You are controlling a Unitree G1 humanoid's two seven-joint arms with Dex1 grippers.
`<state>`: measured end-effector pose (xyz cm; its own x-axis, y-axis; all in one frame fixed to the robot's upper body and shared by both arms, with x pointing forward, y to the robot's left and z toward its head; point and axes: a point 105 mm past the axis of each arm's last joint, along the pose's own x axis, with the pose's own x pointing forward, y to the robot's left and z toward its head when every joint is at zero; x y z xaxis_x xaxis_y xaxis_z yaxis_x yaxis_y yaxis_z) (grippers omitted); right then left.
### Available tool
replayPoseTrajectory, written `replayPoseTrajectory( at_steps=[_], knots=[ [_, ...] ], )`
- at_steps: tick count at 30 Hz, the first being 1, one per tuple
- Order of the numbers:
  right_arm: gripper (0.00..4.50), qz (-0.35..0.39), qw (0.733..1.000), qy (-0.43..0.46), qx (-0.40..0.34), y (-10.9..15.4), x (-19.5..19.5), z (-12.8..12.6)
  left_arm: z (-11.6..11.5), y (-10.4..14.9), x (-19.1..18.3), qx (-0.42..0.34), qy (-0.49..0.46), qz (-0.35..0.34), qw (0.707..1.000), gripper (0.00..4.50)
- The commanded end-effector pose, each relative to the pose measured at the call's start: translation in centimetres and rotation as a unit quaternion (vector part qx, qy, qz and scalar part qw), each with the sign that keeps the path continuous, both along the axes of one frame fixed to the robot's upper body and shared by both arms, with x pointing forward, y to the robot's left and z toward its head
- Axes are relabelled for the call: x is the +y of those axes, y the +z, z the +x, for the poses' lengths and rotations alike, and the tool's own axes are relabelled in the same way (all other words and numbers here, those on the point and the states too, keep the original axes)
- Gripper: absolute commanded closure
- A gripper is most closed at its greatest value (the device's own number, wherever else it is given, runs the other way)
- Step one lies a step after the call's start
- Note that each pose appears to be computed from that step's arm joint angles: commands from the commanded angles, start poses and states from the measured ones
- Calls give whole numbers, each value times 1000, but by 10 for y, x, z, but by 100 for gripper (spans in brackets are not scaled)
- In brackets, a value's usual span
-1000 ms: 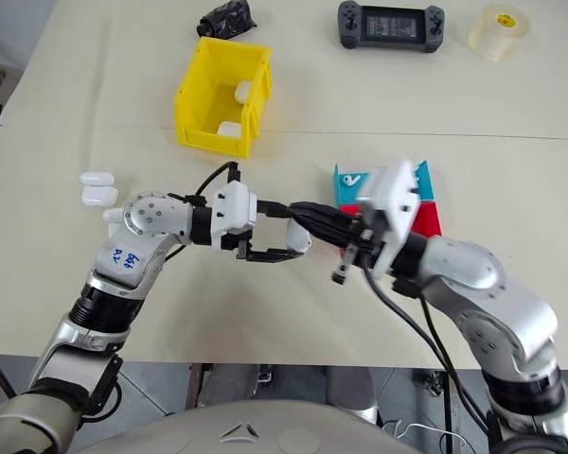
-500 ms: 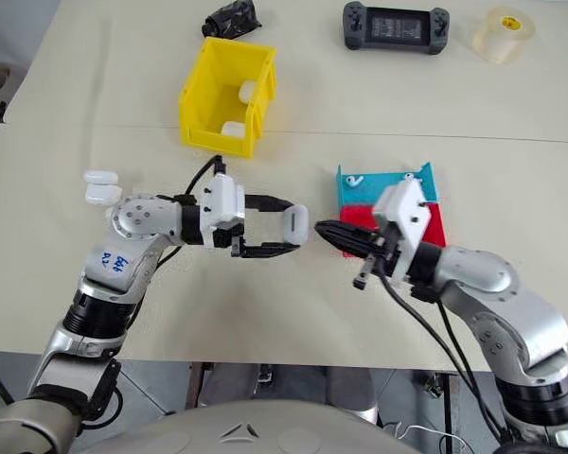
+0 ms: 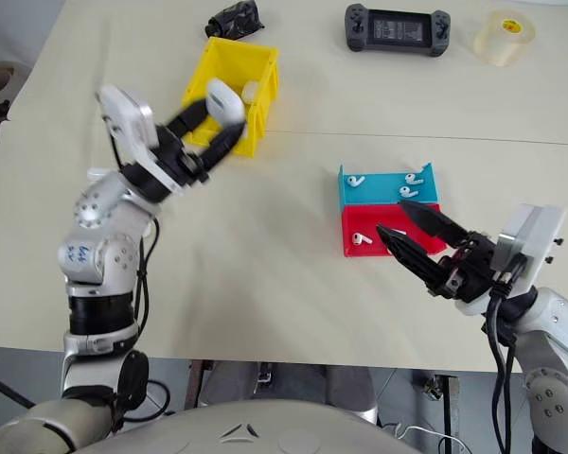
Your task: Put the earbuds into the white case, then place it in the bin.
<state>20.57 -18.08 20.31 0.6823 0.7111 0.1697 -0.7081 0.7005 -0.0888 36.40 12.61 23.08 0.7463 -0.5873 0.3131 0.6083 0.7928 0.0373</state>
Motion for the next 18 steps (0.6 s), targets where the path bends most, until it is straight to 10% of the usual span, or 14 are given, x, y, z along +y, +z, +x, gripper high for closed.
replayPoseTrajectory(
  at_steps=[1, 4, 11, 18],
  knots=[
    [80, -10, 999, -16, -33, 10, -3, -3, 20, 14, 13, -21, 49, -3, 999, 170],
    [4, -15, 999, -14, -39, 10, 3, -4, 44, 6, 8, -3, 62, 44, 997, 170],
    [4, -4, 999, -9, -48, 11, 18, -5, 78, -9, -13, 56, 38, 68, 995, 170],
    [0, -2, 999, -15, -48, 7, 19, -5, 54, -1, -2, 20, 5, 82, 996, 3]
  ],
)
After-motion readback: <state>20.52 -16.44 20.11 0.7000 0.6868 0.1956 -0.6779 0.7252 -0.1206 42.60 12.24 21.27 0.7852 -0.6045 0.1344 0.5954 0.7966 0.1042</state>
